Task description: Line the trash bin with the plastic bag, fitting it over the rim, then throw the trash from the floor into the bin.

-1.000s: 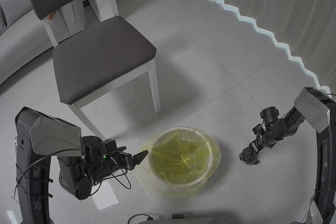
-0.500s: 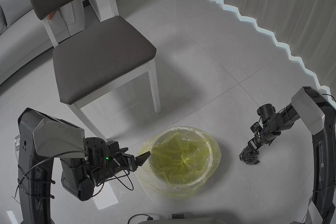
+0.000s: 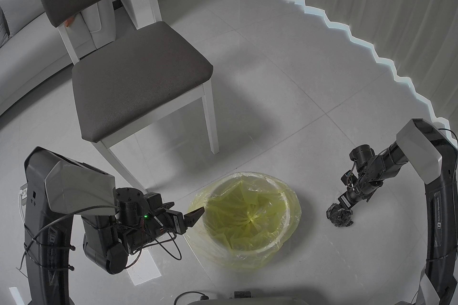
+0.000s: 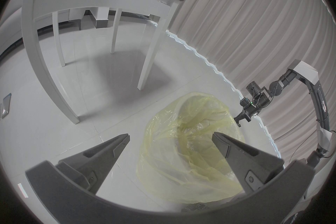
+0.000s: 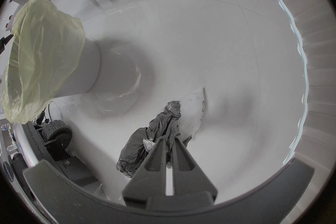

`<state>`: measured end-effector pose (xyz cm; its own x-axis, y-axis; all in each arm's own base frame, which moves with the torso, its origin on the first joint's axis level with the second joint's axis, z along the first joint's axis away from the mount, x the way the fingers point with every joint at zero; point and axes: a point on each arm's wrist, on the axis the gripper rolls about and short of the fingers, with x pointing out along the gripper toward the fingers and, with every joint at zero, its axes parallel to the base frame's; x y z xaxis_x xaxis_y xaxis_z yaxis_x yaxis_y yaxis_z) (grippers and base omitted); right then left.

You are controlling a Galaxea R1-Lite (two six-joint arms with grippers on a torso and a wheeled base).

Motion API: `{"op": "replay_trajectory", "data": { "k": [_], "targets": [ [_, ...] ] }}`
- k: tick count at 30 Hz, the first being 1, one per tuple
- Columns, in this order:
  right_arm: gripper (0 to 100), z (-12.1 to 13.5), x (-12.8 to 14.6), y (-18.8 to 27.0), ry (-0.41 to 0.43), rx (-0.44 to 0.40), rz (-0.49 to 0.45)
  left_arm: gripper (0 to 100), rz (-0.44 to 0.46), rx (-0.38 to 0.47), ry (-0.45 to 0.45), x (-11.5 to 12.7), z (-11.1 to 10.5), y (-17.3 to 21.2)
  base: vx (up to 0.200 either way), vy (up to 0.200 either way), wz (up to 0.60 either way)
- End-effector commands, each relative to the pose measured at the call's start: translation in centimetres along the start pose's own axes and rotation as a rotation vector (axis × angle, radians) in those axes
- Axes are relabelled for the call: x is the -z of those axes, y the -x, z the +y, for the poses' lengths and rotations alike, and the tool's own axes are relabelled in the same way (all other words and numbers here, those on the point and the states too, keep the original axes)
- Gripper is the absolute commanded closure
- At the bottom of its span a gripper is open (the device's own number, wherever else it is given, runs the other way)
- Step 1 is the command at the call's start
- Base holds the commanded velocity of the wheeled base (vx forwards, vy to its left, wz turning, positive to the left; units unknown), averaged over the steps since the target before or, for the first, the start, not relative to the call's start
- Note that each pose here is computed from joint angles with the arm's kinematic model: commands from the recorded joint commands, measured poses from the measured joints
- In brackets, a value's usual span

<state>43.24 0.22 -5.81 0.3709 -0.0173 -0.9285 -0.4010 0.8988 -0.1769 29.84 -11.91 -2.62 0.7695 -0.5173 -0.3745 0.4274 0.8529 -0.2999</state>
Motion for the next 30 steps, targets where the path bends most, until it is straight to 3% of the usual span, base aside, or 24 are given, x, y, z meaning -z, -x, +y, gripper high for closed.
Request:
{"op": "replay_trajectory", "data": {
  "k": [1, 12, 18, 22, 28, 30],
  "targets": [
    [100, 0.1, 0.0, 0.7, 0.002, 0.001, -0.003, 0, -0.016, 0.006, -0.003, -0.1, -0.1, 0.0, 0.0, 0.0, 0.0],
    [100, 0.4, 0.5, 6.4, 0.005, 0.025, -0.045, 0, -0.01, 0.01, -0.003, 0.0, -0.3, 0.0, 0.0, 0.0, 0.0],
    [100, 1.8, -0.2, 13.6, 0.047, 0.059, -0.164, 0, -0.028, 0.006, -0.004, -0.6, -0.2, 0.4, 0.0, 0.0, 0.0],
    [100, 3.9, -1.2, 18.5, 0.102, 0.066, -0.284, 0, -0.061, 0.008, -0.009, -1.6, -0.5, 0.8, 0.0, 0.0, 0.0],
    [100, 10.7, -1.8, 26.6, 0.276, 0.017, -0.505, 0, -0.092, 0.006, -0.011, -2.9, -1.0, 2.5, 0.0, 0.0, 0.0],
    [100, 11.2, -1.8, 27.0, 0.289, 0.011, -0.519, 0, -0.092, 0.006, -0.011, -2.9, -1.1, 2.6, 0.0, 0.0, 0.0]
  ]
}}
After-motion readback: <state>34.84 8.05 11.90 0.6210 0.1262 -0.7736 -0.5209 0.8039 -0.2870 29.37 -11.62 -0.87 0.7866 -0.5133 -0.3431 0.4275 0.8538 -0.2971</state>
